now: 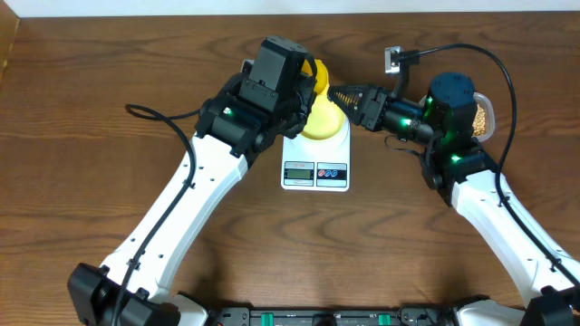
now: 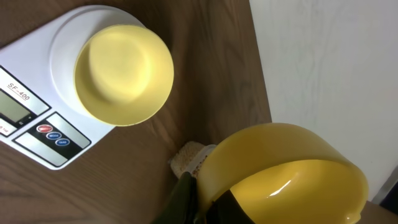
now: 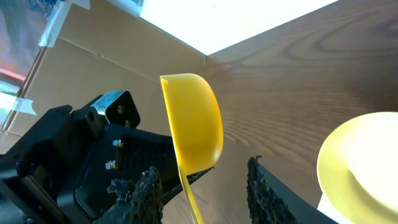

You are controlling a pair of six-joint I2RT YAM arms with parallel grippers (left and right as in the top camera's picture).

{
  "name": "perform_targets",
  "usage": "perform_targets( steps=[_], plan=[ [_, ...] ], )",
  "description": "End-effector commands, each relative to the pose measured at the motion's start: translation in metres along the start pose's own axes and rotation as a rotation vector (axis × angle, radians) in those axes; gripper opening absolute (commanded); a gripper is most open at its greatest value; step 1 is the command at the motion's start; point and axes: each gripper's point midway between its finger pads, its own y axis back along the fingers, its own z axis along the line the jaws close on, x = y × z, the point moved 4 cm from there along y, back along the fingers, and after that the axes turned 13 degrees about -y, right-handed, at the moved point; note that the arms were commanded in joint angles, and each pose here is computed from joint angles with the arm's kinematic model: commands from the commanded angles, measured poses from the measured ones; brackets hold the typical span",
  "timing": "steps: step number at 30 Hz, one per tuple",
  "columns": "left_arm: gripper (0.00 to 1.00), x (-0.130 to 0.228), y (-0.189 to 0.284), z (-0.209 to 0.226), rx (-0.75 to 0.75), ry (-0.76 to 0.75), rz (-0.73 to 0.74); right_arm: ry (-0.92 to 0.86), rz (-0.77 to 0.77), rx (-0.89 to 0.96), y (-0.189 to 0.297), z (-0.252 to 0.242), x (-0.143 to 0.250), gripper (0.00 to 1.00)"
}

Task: Scoop item into bowl and weigh 50g on scale
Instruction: 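Grasp the scoop handle with the right gripper from the left gripper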

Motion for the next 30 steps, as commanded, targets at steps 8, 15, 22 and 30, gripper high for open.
perform_targets(
  steps=[8,15,22,30],
  plan=[
    [0.07,-0.016,0.005,-0.001,0.010,0.033,-0.046,0.005,-0.007,-0.015,0.000,0.008,-0.004,0.49],
    [0.08,-0.019,0.005,-0.002,0.019,0.039,-0.052,-0.001,-0.013,-0.013,0.000,0.008,-0.005,0.50],
    [0.08,-0.013,0.005,-0.009,0.055,0.058,-0.002,-0.026,-0.016,-0.029,0.000,0.011,-0.005,0.49],
    [0.08,-0.007,0.005,-0.006,0.043,0.058,0.034,0.003,-0.025,-0.059,0.000,0.018,-0.008,0.45]
  ],
)
